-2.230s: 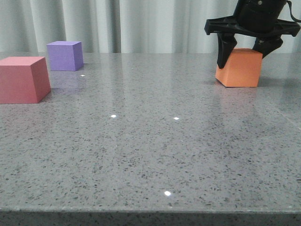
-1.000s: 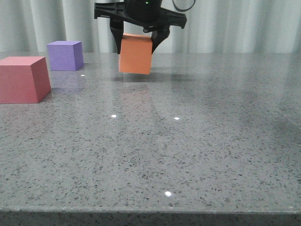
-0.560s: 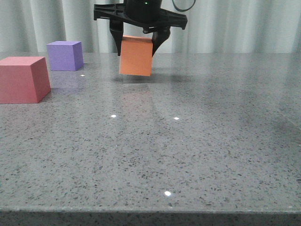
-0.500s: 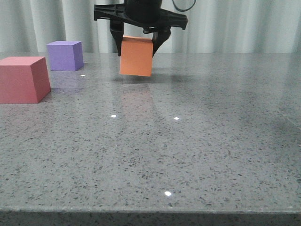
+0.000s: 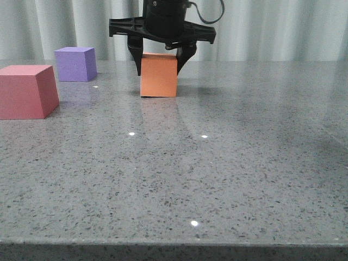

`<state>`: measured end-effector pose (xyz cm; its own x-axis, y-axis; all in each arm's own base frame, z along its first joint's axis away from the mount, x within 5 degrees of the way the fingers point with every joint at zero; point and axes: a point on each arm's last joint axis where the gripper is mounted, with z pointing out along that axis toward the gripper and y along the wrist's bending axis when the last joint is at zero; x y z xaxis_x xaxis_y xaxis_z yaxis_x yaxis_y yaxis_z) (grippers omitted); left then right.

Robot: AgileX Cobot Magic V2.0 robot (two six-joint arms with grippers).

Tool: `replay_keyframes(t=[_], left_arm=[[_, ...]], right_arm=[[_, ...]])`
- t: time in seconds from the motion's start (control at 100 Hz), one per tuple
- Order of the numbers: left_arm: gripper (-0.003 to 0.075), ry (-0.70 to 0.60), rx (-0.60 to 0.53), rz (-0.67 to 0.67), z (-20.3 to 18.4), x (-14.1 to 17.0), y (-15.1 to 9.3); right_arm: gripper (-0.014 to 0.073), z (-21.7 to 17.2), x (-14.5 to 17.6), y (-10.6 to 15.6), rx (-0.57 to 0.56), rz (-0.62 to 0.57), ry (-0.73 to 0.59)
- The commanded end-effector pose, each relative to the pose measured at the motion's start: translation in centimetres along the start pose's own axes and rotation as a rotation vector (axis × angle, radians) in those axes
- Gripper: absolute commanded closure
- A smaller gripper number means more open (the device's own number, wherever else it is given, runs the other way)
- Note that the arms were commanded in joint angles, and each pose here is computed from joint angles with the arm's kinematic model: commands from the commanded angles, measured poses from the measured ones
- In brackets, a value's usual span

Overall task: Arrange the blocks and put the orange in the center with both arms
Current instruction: 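Lower the orange cube onto the table, open the right gripper, withdraw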

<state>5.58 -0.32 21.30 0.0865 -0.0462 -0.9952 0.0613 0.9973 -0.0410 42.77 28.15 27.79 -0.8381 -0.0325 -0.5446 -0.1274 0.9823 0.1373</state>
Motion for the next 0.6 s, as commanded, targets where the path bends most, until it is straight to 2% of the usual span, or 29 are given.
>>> replay_keyframes(t=[0.0,0.3,0.59], left_arm=[[0.0741,-0.074,0.005,-0.002,-0.22,0.55,0.0],[0.0741,-0.074,0.005,-0.002,-0.22,0.55,0.0],[0.0741,-0.074,0.005,-0.002,-0.22,0.55,0.0]], right_arm=[[0.0185,-4.19,-1.73,0.22,-0.041,0.001,-0.115],[-0.0037,-4.37,-1.62,0.72,-0.054,-0.007,-0.125],[-0.0045,-4.84,-1.61,0.61,-0.048,-0.005,-0.118]])
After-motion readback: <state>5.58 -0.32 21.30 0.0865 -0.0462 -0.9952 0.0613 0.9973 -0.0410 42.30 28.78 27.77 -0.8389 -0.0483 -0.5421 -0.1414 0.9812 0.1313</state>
